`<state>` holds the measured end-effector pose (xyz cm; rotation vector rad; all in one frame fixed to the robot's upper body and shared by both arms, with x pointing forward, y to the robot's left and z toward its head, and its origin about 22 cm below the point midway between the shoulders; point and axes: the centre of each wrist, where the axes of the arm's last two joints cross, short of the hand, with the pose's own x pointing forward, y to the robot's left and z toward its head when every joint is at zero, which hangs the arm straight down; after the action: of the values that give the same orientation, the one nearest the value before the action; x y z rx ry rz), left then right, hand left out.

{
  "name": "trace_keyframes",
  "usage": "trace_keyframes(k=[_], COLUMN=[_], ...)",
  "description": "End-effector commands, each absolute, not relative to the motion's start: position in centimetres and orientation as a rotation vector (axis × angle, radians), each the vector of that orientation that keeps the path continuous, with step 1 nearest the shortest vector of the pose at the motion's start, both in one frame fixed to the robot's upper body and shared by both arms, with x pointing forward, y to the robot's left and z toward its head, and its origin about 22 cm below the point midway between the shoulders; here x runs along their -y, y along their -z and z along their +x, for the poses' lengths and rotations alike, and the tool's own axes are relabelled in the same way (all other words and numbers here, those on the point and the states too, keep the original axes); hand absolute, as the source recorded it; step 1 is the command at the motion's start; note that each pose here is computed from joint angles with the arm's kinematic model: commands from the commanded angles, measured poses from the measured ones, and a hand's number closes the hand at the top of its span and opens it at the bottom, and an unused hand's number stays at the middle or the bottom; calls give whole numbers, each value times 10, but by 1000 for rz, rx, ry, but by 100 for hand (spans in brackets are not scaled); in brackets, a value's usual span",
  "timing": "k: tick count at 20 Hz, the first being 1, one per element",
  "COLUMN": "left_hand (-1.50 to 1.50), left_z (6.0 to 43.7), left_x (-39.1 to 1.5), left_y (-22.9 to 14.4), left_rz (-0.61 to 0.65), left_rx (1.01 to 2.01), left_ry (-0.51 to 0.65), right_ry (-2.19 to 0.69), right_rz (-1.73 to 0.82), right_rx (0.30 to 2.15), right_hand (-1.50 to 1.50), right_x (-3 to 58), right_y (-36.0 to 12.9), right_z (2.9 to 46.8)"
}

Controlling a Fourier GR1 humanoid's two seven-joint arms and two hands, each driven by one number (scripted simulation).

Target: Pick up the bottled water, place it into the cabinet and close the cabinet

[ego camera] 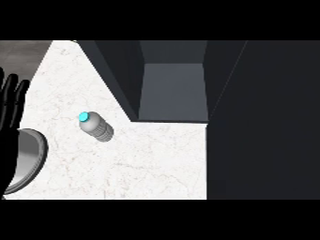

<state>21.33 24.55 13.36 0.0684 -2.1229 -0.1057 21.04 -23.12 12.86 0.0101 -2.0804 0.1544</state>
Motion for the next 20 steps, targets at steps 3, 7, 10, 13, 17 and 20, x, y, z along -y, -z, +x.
trace_keyframes(k=[3, 7, 10, 13, 17, 20], left_hand=[-150, -150, -150, -150, -150, -150], left_z=[229, 230, 221, 217, 202, 193], left_x=[-238, -221, -216, -219, -224, -233], left_y=[-133, -83, -80, -84, -87, -79], left_rz=[26, -188, -243, -262, -244, -259], left_rx=[2134, 1782, 1673, 1658, 1661, 1650], left_ry=[177, -78, -157, -173, -159, -166], right_ry=[-170, 35, 78, 100, 91, 123], right_rz=[-11, 225, 289, 309, 302, 293], right_rx=[2112, 1897, 1810, 1797, 1787, 1792], right_hand=[-150, -150, -150, -150, -150, -150], right_x=[239, 216, 218, 227, 227, 221], right_y=[-131, -106, -107, -113, -95, -99], right_z=[196, 185, 171, 156, 139, 121])
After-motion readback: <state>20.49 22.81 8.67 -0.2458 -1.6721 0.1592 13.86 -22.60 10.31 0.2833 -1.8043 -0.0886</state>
